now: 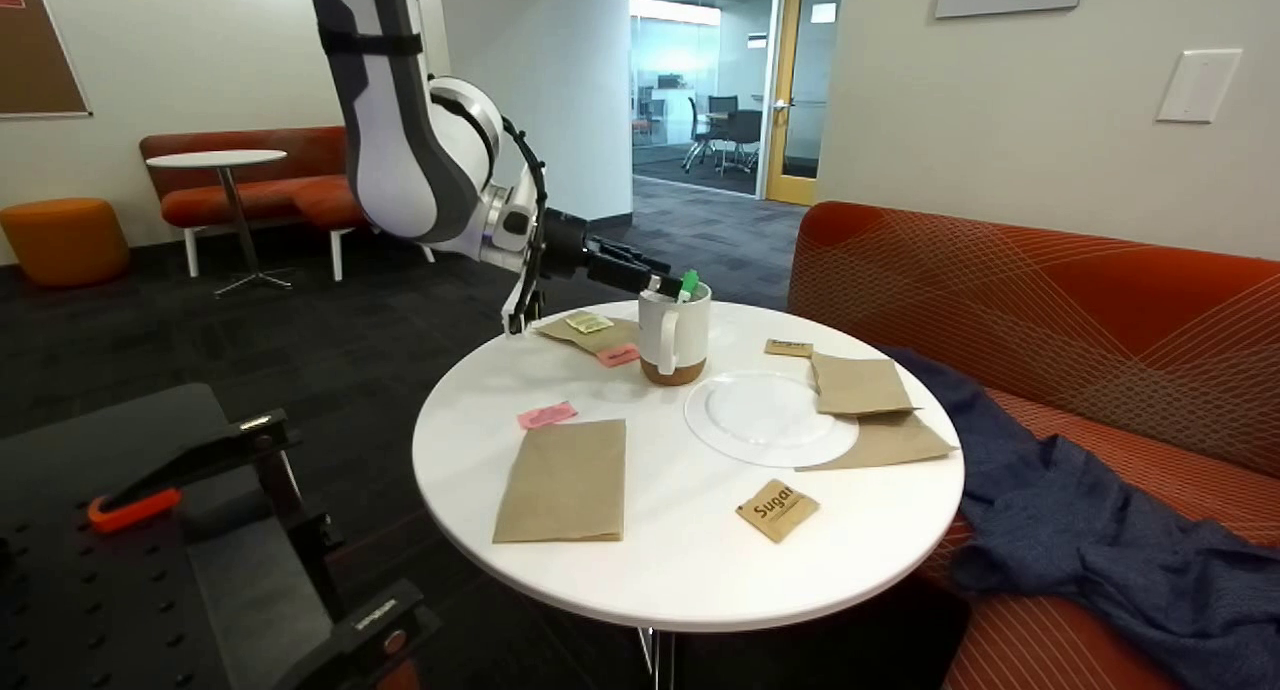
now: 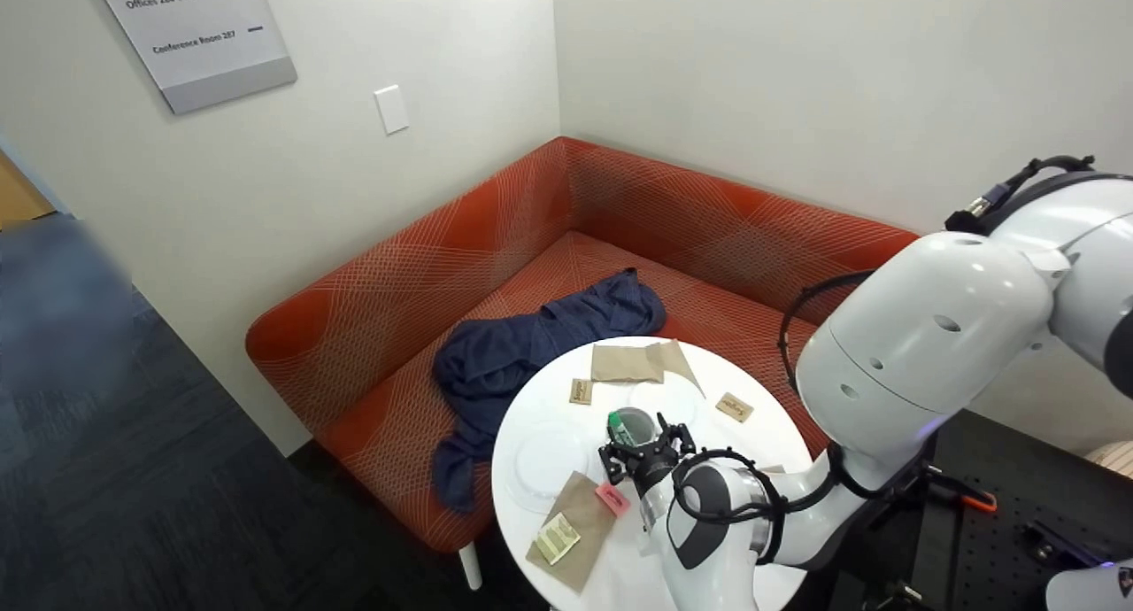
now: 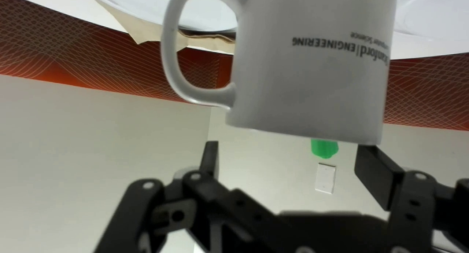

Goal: Put the green marker inside the white mug

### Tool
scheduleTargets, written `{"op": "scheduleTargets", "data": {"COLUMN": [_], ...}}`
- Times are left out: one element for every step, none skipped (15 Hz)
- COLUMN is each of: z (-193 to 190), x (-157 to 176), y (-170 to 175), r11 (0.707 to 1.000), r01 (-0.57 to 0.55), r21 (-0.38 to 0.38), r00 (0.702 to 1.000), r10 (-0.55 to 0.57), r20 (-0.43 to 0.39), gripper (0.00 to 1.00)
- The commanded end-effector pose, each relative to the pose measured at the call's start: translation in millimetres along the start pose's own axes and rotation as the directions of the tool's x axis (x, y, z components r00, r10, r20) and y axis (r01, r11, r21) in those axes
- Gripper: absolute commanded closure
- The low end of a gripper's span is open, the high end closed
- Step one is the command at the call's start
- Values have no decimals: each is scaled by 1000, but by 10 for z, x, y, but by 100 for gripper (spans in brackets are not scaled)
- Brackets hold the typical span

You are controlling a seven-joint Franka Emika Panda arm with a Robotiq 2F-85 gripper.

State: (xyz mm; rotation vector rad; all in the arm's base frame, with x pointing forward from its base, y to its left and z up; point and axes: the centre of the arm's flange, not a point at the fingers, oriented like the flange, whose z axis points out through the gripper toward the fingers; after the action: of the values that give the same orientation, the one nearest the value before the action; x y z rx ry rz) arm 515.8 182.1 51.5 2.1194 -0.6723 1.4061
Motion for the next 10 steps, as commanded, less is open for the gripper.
{"op": "scheduleTargets", "data": {"z": [-143,-180,-207,-239,-272,-311,-345,-392,-442,-493], "x": [189,234,276,332,391,462,525,609,690,774], "y": [55,57,53,50,49,51,52,65,78,99], "r11": [1000,999,999,999,999,998,998,998,997,997], "r01": [-17,-22,-27,-32,-38,-43,-47,-55,-66,-71], "r21": [24,28,31,34,38,40,42,43,35,38], "r00": [1000,999,999,999,998,997,997,996,996,996], "r10": [17,22,28,34,39,45,50,58,69,74], "r20": [-13,-23,-29,-38,-47,-58,-66,-62,-63,-59], "gripper": [0,0,0,0,0,0,0,0,0,0]}}
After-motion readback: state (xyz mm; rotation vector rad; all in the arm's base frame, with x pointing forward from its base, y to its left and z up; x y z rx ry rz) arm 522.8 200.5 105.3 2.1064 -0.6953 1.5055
